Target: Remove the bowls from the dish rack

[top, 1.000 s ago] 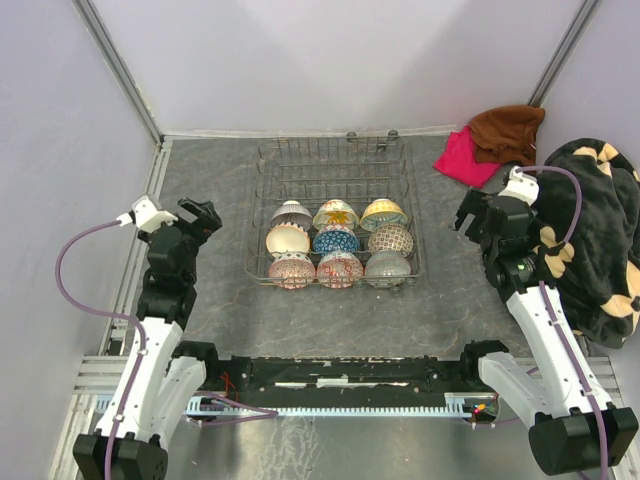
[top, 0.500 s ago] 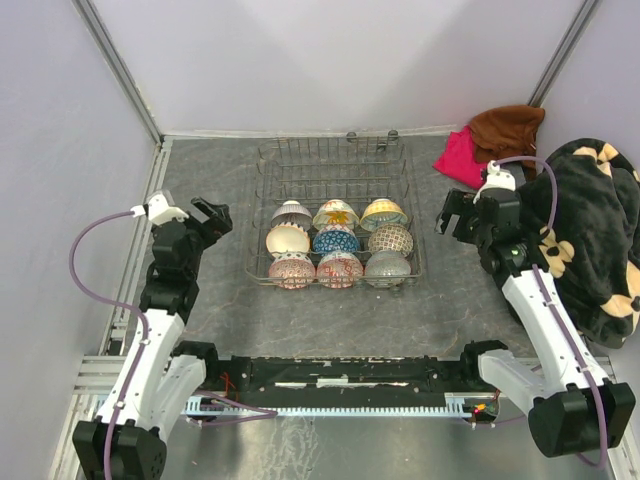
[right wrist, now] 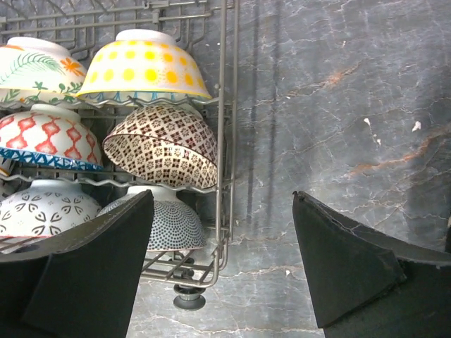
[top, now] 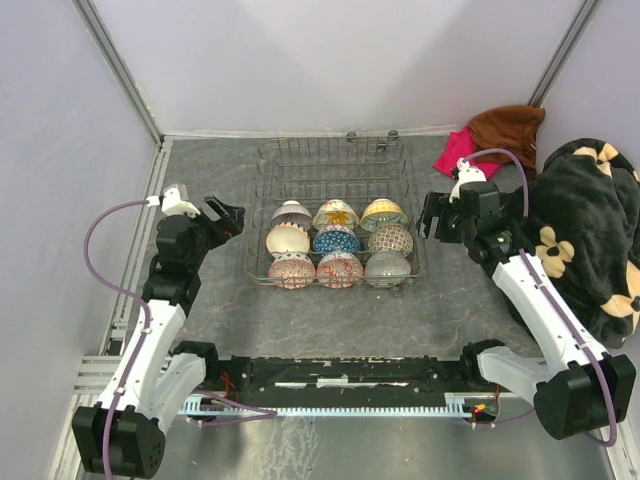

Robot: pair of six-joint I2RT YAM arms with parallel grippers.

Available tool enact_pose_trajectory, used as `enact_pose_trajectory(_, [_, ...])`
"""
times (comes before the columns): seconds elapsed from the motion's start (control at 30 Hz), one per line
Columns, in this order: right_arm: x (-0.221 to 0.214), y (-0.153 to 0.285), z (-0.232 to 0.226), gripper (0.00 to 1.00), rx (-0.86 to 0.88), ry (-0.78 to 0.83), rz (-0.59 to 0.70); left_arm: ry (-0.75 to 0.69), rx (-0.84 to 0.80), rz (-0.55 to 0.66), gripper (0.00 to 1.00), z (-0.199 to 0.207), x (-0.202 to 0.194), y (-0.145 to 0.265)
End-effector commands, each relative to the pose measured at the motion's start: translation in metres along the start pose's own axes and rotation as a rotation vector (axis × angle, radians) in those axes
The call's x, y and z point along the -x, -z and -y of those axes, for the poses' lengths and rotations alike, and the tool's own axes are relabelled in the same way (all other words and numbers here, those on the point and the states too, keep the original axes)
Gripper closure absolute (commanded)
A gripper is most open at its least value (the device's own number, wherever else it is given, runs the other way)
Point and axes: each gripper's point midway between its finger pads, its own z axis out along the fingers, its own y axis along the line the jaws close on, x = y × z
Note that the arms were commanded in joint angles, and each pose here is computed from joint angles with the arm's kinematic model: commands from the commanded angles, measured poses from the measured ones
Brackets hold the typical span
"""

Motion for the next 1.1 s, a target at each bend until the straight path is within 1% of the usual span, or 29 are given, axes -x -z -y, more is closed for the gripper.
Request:
enact_pose_trajectory(0.0, [0.025, 0.01, -0.012, 0.12, 0.032, 0.022, 0.065, -0.041, -0.083, 0.039, 0.04, 0.022, 0.019, 0.005])
enact_pose_trajectory(0.13, [0.023, 0.009, -0.009, 0.12, 0.012, 0.023, 0.059, -0.039, -0.082, 0.035, 0.04, 0.021, 0.017, 0.005])
enact_pose_trajectory(0.2, [0.019, 0.003, -0.006, 0.12, -0.014, 0.026, 0.03, -0.038, -0.076, 0.011, 0.04, 0.019, 0.012, 0.002])
enact_pose_trajectory(0.27, [0.012, -0.005, -0.004, 0.12, -0.039, 0.035, -0.026, -0.036, -0.068, -0.021, 0.04, 0.017, 0.005, -0.002])
enact_pose_trajectory(0.33, [-0.002, -0.017, 0.0, 0.15, -0.074, 0.051, -0.107, -0.04, -0.055, -0.057, 0.04, 0.014, -0.003, -0.006])
enact_pose_trajectory(0.43, [-0.014, -0.026, 0.005, 0.22, -0.11, 0.071, -0.169, -0.055, -0.031, -0.094, 0.04, 0.01, -0.012, -0.009])
enact_pose_trajectory(0.5, [-0.018, -0.029, 0.006, 0.26, -0.121, 0.076, -0.184, -0.061, -0.009, -0.112, 0.04, 0.005, -0.018, -0.009])
enact_pose_trajectory(0.63, [-0.023, -0.032, 0.006, 0.31, -0.127, 0.077, -0.195, -0.063, 0.009, -0.142, 0.04, 0.001, -0.03, -0.011])
enact_pose_trajectory(0.77, [-0.027, -0.037, 0.007, 0.33, -0.13, 0.078, -0.211, -0.061, 0.022, -0.174, 0.04, -0.001, -0.042, -0.014])
enact_pose_trajectory(0.83, [-0.03, -0.04, 0.007, 0.37, -0.13, 0.079, -0.224, -0.057, 0.031, -0.185, 0.05, -0.002, -0.047, -0.015])
enact_pose_trajectory(0.93, [-0.035, -0.045, 0.005, 0.39, -0.126, 0.08, -0.242, -0.058, 0.045, -0.197, 0.05, -0.004, -0.053, -0.017])
enact_pose_trajectory(1.07, [-0.039, -0.051, 0.003, 0.41, -0.125, 0.084, -0.253, -0.068, 0.064, -0.203, 0.06, -0.007, -0.057, -0.019])
